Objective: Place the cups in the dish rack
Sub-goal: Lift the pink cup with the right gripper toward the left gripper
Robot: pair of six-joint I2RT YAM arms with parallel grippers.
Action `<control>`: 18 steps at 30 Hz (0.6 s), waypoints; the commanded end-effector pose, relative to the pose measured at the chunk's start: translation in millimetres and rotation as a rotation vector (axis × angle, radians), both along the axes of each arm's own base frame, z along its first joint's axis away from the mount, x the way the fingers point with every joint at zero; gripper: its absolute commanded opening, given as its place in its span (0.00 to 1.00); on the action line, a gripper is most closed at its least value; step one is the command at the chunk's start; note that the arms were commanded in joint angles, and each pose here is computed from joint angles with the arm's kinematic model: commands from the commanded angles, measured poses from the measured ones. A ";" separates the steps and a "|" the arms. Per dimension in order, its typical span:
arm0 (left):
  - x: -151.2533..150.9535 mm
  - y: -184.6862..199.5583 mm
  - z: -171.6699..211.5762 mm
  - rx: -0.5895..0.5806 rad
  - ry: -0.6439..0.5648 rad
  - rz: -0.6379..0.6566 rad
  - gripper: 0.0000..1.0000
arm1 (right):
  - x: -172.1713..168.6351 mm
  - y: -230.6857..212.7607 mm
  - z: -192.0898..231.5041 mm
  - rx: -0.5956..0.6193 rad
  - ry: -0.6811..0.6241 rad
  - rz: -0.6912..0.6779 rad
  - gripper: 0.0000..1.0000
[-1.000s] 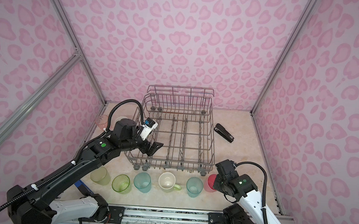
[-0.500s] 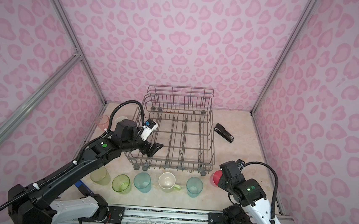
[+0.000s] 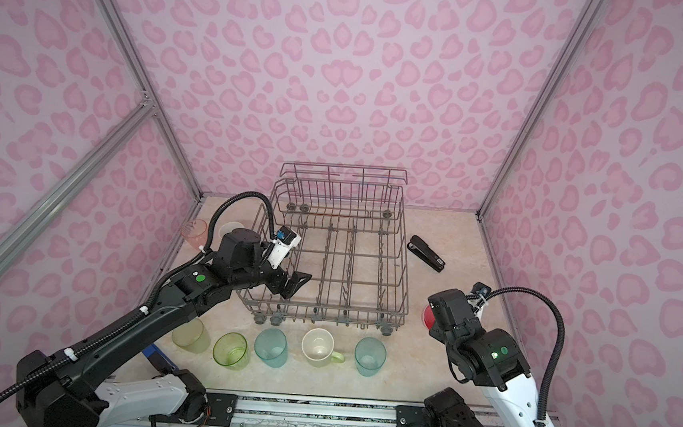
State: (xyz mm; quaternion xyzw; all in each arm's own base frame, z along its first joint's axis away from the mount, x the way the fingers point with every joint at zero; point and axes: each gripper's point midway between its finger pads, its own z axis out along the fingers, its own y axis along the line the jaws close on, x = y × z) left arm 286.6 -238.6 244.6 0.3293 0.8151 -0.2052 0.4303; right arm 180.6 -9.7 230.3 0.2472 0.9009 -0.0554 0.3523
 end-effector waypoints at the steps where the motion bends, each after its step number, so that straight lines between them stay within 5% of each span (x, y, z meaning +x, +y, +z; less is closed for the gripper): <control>1: 5.2 -1.5 1.1 -0.009 -0.015 0.010 1.00 | 19.6 -7.3 34.5 -0.093 -0.085 -0.009 0.00; 13: 28.7 1.5 3.6 -0.039 0.054 0.121 1.00 | 118.4 54.3 144.5 -0.125 -0.372 0.166 0.00; 18: 58.6 17.9 29.2 -0.312 0.248 0.283 0.96 | 155.9 110.8 160.4 -0.001 -0.520 0.347 0.00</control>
